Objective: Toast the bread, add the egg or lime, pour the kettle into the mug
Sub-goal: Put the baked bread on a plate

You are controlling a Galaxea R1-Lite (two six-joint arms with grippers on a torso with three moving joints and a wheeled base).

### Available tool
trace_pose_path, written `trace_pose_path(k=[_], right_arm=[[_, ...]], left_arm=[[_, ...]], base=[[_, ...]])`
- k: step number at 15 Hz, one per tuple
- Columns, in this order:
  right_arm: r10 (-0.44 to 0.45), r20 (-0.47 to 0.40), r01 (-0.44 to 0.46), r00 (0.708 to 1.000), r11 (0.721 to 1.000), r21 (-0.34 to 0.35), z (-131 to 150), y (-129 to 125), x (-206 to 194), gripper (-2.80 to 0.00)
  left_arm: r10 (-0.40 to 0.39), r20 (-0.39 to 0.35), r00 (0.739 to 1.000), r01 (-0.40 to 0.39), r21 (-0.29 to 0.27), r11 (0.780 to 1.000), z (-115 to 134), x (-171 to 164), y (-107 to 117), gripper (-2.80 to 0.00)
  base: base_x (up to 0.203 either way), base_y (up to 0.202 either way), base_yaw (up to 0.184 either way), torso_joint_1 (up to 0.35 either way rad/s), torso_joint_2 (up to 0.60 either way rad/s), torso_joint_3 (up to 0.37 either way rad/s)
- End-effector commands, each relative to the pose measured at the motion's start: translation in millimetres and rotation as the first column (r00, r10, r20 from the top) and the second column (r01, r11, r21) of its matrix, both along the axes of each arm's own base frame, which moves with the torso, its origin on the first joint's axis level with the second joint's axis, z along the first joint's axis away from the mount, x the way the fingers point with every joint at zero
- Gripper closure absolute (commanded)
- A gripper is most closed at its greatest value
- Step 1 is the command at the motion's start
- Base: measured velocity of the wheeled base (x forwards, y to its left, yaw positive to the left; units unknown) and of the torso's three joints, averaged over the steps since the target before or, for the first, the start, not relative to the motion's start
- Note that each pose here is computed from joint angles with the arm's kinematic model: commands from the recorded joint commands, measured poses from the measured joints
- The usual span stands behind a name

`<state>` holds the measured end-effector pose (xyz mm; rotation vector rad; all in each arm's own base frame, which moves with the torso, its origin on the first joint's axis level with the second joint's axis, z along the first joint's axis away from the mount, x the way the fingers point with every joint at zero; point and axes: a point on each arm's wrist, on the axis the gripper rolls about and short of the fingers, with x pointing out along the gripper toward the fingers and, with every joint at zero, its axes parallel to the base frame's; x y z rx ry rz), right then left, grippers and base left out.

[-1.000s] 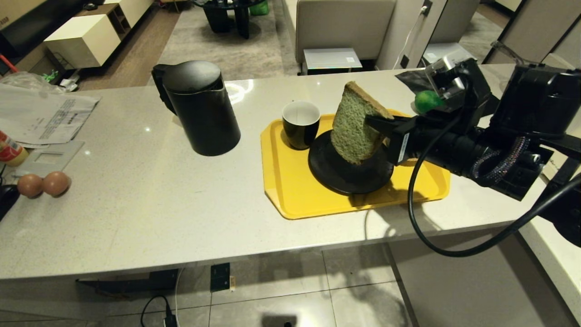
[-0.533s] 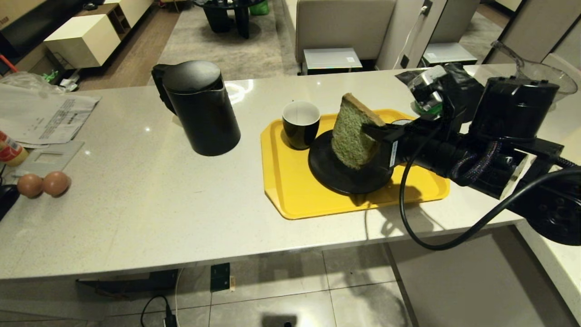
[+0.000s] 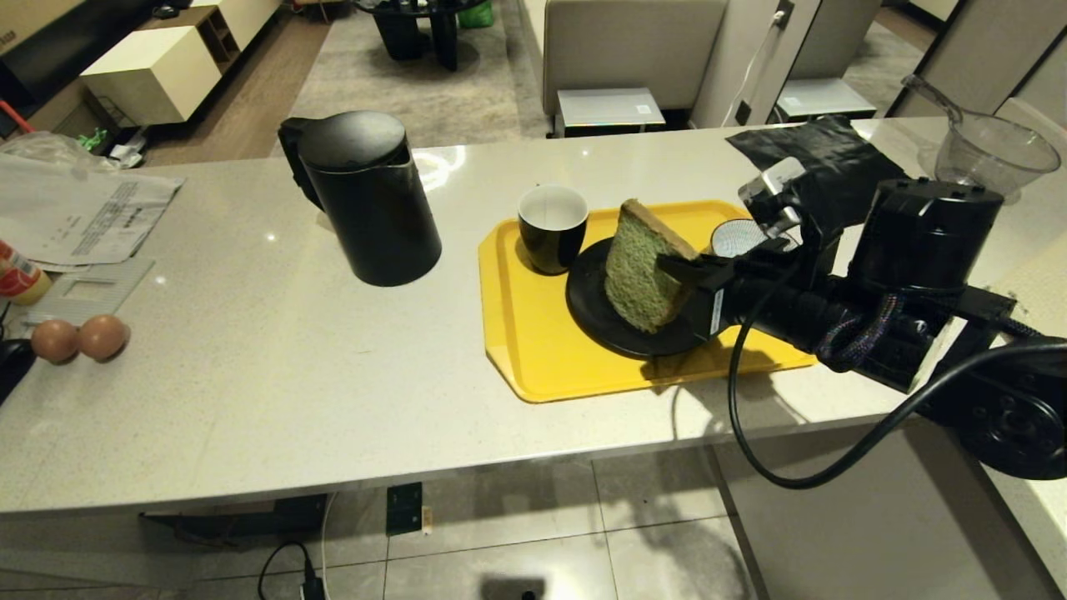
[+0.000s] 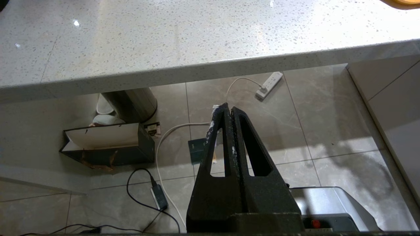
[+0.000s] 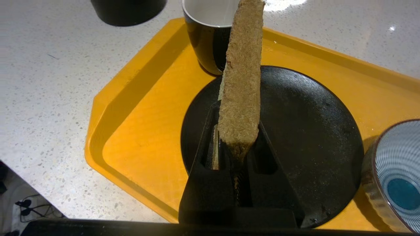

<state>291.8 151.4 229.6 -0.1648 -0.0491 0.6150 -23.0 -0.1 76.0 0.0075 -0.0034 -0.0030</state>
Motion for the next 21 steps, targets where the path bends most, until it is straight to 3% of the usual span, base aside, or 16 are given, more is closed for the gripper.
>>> trace_pose_path(k=[1, 3, 6, 7, 13, 21], right_arm=[[0.047, 0.017, -0.047, 0.999, 0.999, 0.014, 4.2, -0.7, -5.3, 0.00], [0.108, -0.002, -0.108, 0.994, 0.994, 0.023, 2.5, -3.8, -14.3, 0.00], [0.115, -0.033, -0.115, 0.993, 0.993, 0.010, -8.4, -1.4, -10.0, 0.00], [0.116, -0.040, -0.116, 0.992, 0.993, 0.004, -11.6, 0.1, -7.1, -2.80], [0.106, -0.075, -0.107, 0.992, 0.994, -0.010, -26.5, 7.6, 9.2, -2.80], [0.100, -0.021, -0.100, 0.995, 0.995, 0.011, -7.2, -0.2, -1.6, -2.80]], left_arm=[[0.000, 0.000, 1.000, 0.000, 0.000, 1.000, 0.0, 0.1, 0.0, 0.00], [0.000, 0.000, 1.000, 0.000, 0.000, 1.000, 0.0, 0.1, 0.0, 0.00], [0.000, 0.000, 1.000, 0.000, 0.000, 1.000, 0.0, 0.1, 0.0, 0.00], [0.000, 0.000, 1.000, 0.000, 0.000, 1.000, 0.0, 0.1, 0.0, 0.00], [0.000, 0.000, 1.000, 0.000, 0.000, 1.000, 0.0, 0.1, 0.0, 0.00], [0.000, 0.000, 1.000, 0.000, 0.000, 1.000, 0.0, 0.1, 0.0, 0.00]], base=[[0.000, 0.000, 0.000, 0.000, 0.00, 0.000], [0.000, 0.000, 0.000, 0.000, 0.00, 0.000], [0.000, 0.000, 0.000, 0.000, 0.00, 0.000], [0.000, 0.000, 0.000, 0.000, 0.00, 0.000], [0.000, 0.000, 0.000, 0.000, 0.00, 0.000], [0.000, 0.000, 0.000, 0.000, 0.00, 0.000]])
